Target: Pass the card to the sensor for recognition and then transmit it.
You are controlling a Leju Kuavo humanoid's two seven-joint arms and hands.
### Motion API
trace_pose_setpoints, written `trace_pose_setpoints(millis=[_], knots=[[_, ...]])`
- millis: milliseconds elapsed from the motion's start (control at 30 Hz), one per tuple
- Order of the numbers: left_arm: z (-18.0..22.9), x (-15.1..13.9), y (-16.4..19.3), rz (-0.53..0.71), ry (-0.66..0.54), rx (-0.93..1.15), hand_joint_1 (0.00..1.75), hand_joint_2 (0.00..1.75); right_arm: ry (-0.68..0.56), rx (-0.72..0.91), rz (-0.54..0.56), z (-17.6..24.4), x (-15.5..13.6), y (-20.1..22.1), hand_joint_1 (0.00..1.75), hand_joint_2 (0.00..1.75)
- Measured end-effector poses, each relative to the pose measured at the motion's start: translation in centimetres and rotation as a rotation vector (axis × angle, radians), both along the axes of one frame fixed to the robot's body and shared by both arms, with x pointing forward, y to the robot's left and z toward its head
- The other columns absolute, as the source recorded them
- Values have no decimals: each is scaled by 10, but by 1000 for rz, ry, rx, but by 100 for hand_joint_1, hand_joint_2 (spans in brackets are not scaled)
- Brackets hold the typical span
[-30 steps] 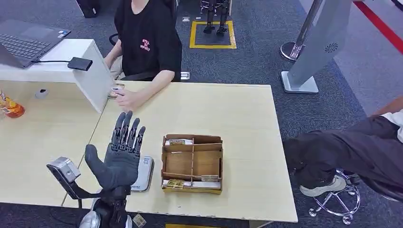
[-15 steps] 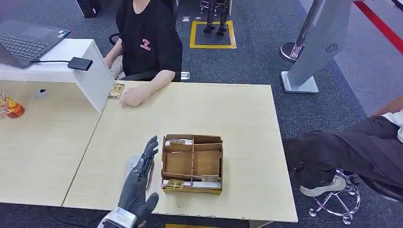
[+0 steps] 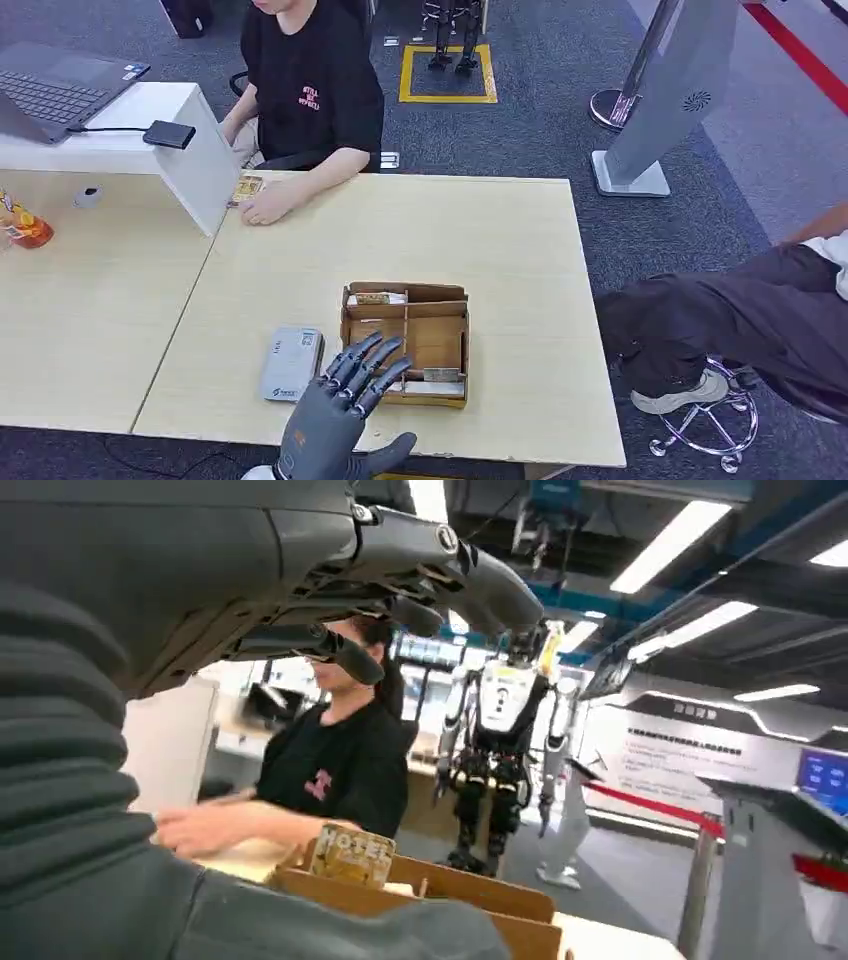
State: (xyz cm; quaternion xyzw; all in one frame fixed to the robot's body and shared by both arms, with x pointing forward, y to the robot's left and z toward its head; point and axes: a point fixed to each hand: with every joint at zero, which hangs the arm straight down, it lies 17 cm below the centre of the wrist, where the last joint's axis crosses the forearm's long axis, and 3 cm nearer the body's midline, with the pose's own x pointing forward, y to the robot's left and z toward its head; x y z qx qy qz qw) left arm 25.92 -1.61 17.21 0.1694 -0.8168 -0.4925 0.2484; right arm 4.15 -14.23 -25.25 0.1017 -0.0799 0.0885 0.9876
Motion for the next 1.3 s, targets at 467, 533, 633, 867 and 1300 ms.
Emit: trace_pose_setpoints(millis=[467, 533, 633, 867, 1300], knots=[[-55, 4, -4, 61, -118, 269, 37, 175, -35, -24, 82, -2, 7, -5, 0, 0], [-60, 3, -3, 62, -116, 283, 37, 175, -34, -24, 81, -2, 7, -5, 0, 0], [-65, 2, -3, 57, -113, 295, 42, 175, -31, -24, 76, -2, 7, -5, 0, 0], [-81, 9, 4, 105, -109, 357, 42, 175, -34, -28, 98, -4, 6, -7, 0, 0], [-79, 40, 24, 290, -73, 367, 44, 175, -24, -24, 90, -4, 5, -7, 0, 0]])
